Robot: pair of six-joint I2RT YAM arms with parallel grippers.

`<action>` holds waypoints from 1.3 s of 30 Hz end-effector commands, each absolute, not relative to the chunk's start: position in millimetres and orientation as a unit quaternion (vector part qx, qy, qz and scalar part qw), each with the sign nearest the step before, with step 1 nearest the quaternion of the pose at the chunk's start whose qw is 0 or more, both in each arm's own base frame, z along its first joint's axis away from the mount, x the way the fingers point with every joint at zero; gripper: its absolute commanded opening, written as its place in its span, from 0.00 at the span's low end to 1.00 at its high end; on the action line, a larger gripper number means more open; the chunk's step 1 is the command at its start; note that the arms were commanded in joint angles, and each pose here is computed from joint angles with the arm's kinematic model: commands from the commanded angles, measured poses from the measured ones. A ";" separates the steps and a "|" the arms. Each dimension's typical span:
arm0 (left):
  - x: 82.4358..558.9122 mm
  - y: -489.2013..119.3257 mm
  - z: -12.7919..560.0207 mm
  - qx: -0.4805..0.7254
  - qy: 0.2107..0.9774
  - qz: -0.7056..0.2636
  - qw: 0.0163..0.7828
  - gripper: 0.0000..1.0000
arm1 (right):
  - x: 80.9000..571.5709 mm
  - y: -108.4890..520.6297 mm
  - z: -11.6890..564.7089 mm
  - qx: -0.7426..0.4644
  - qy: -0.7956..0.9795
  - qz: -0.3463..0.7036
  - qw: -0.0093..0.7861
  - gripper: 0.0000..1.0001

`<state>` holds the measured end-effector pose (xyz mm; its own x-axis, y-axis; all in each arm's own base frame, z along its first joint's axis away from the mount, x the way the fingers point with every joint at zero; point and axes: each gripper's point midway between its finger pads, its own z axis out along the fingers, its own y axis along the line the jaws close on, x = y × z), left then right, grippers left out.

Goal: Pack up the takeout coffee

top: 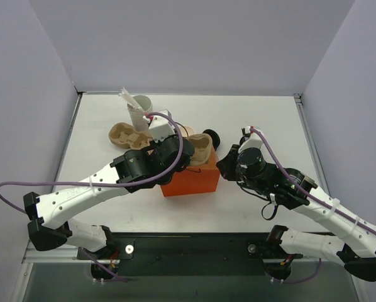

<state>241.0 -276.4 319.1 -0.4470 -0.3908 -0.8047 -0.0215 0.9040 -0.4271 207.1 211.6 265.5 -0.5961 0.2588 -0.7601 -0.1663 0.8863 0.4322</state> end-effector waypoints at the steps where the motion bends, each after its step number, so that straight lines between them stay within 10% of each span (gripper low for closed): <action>1: 246.6 -272.4 309.8 -0.128 0.832 -0.144 0.521 0.21 | 214.3 211.3 287.5 0.043 0.842 0.251 0.475 0.00; 39: 234.5 -301.9 325.4 -0.039 0.843 -0.189 0.502 0.53 | 231.6 203.5 276.6 0.056 0.856 0.222 0.463 0.04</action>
